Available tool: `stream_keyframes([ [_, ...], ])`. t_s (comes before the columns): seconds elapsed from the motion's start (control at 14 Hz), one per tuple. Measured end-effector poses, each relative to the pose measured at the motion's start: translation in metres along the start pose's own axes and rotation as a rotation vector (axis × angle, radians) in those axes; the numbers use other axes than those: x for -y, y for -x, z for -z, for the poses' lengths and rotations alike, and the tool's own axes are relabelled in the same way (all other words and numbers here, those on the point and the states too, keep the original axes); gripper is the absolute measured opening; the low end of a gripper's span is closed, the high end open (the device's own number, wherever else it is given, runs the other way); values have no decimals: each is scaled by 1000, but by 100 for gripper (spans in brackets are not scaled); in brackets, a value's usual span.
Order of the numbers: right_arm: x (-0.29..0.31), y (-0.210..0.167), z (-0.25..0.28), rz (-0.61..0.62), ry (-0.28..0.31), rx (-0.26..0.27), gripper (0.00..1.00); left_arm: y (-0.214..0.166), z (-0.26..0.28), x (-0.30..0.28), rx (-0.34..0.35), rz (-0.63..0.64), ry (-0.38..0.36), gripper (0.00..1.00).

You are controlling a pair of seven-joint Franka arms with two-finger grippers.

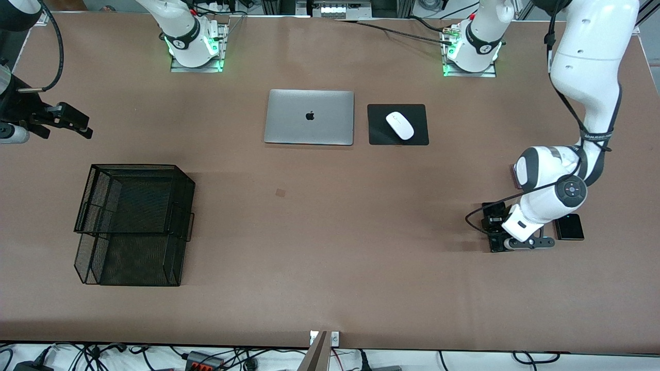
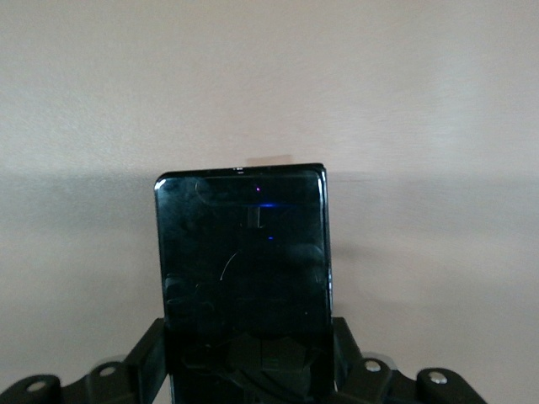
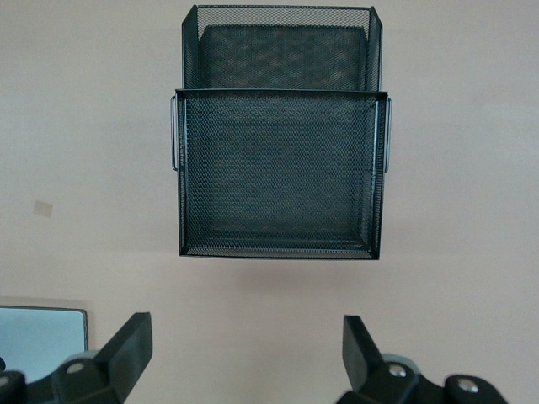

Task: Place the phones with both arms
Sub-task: 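Grasp the tall black phone with the left gripper and lift it, then carry the black phone toward the laptop and set it down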

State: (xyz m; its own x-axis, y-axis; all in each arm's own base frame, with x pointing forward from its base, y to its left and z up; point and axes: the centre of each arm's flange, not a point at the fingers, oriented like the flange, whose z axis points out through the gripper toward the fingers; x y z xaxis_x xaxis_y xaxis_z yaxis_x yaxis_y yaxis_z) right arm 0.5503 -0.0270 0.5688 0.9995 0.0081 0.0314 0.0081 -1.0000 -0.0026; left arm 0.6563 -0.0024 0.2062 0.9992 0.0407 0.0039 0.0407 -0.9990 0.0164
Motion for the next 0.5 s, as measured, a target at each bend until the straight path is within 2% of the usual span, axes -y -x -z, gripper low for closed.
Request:
stream_keyframes([
  [0.21,0,-2,-2,1,0,-4,100,1,55,-62,58,-90,29,79],
  [0.36,0,-3,-2,1,1,-7,100,6,78,-138,46,-182,56,79],
  [0.5,1,-5,-6,2,0,-4,100,21,88,-220,28,-207,67,79],
])
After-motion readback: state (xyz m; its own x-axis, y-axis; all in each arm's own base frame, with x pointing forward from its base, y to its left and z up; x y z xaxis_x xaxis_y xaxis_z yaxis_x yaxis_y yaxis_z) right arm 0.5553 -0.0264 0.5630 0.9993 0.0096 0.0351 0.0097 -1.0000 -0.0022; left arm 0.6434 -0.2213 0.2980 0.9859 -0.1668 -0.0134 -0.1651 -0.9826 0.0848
